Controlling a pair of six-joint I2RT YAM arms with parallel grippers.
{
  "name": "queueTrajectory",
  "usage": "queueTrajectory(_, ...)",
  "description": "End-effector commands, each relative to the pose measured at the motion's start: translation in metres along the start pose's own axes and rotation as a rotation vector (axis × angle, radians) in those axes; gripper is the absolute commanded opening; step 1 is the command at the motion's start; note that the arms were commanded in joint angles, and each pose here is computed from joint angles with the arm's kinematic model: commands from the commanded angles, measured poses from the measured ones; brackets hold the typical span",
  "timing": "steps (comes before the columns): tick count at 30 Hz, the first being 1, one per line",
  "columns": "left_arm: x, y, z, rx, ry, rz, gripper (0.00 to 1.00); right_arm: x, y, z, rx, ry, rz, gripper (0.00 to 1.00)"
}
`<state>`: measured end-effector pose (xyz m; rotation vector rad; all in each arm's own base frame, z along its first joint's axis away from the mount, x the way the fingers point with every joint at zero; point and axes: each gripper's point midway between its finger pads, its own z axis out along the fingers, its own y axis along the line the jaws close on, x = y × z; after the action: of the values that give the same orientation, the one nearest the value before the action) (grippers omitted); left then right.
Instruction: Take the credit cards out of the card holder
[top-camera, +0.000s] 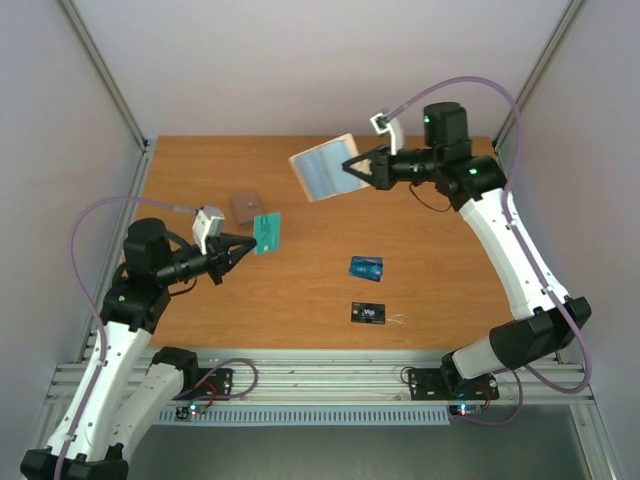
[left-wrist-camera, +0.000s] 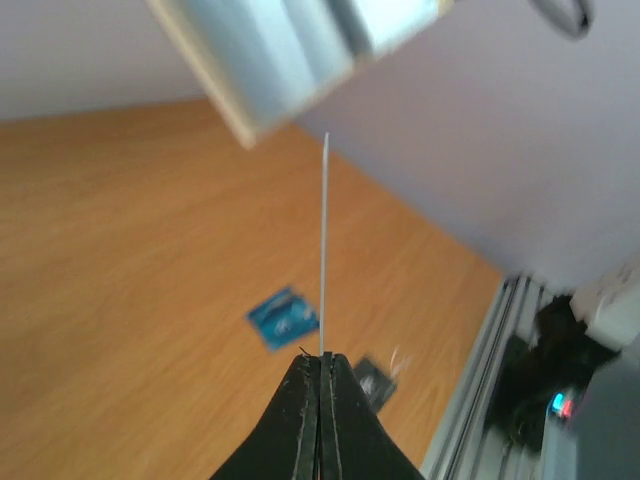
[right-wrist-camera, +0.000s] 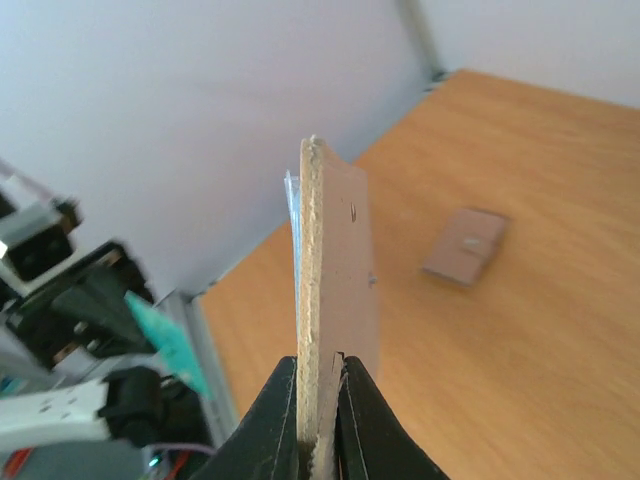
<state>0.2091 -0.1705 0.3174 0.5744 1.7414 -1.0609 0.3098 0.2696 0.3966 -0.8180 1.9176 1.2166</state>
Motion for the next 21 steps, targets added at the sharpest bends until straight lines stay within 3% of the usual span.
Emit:
queueTrajectory(1, 0.077, 0.008, -0.016, -0.012, 0.363, 0.216, 0.00, -0.001, -0.018, -0.034, 0.184, -0.012, 0.013, 0.01)
queueTrajectory(4, 0.129, 0.012, -0.036, 0.071, 0.666, 0.370, 0.00, 0.007, -0.018, -0.036, 0.199, 0.020, 0.006, 0.01)
queueTrajectory(7, 0.169, 0.011, -0.063, 0.257, 0.969, 0.504, 0.00, 0.014, -0.019, -0.036, 0.197, 0.032, 0.005, 0.01)
queueTrajectory(10, 0.182, 0.019, -0.074, 0.403, 1.160, 0.605, 0.00, 0.020, -0.020, -0.034, 0.185, 0.038, 0.001, 0.01)
queueTrajectory(14, 0.184, 0.039, -0.053, 0.488, 1.279, 0.626, 0.00, 0.029, -0.020, -0.032, 0.174, 0.050, -0.004, 0.01)
queueTrajectory(21, 0.188, 0.065, 0.001, 0.572, 1.313, 0.661, 0.00, 0.038, -0.024, -0.033, 0.192, 0.070, -0.031, 0.01)
